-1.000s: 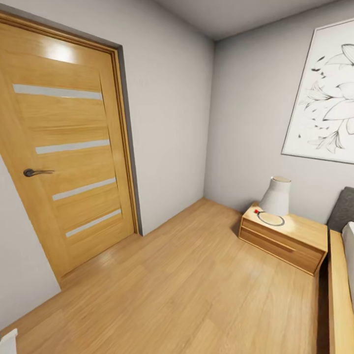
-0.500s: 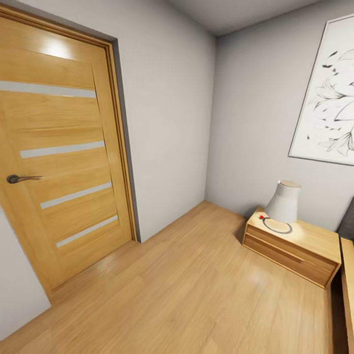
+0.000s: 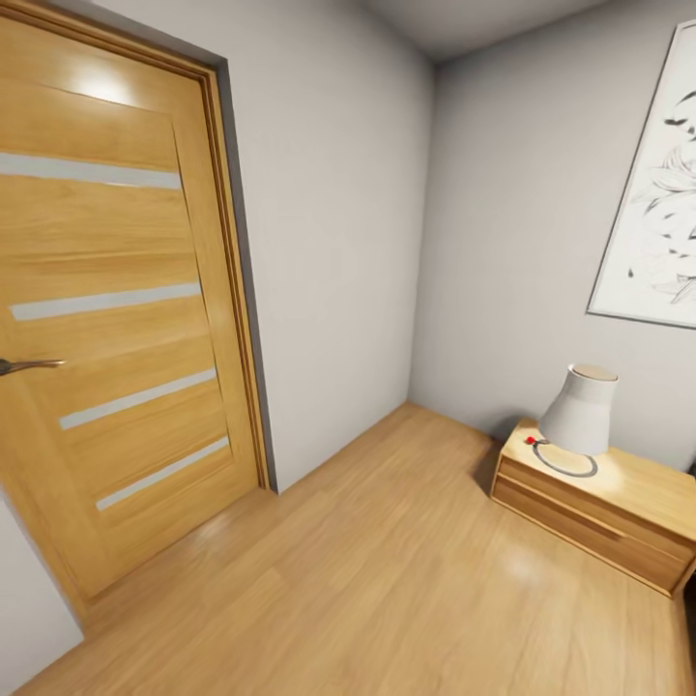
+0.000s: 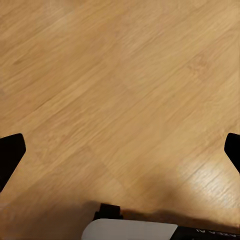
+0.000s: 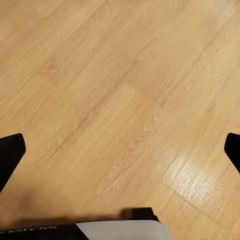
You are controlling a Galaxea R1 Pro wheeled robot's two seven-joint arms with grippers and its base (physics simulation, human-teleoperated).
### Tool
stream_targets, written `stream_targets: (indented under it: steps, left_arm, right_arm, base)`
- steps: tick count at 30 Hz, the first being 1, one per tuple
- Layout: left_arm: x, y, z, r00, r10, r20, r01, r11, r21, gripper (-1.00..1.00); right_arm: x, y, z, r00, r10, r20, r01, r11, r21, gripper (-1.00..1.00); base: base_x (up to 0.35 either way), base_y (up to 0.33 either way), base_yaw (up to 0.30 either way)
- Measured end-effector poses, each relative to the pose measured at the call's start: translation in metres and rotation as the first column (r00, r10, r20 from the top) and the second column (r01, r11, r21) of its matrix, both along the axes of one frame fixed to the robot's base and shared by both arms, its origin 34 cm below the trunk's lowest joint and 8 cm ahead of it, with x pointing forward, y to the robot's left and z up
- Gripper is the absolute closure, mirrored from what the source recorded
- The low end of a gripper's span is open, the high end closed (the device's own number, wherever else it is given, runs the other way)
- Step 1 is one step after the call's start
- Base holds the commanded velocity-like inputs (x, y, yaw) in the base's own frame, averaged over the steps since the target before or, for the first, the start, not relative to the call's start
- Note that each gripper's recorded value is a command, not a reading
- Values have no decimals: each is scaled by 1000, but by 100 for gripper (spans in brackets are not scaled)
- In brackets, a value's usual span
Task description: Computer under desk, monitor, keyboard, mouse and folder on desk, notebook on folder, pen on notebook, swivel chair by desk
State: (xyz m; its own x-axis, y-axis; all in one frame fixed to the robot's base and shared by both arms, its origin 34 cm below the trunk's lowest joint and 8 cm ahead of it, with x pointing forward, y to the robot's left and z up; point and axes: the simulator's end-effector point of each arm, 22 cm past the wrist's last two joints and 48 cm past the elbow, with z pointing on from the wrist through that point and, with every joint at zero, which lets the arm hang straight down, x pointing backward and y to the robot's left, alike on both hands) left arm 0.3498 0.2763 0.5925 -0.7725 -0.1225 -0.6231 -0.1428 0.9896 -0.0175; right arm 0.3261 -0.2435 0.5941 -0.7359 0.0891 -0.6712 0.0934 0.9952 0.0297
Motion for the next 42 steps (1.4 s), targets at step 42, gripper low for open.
stream_targets:
  steps: [42]
  left_arm:
    - [0, 1, 0, 1000, 1, -2, -1, 1000, 3, -100]
  right_arm:
    - [3, 8, 1, 1000, 0, 7, 0, 1000, 9, -100]
  base:
    - [139, -30, 198]
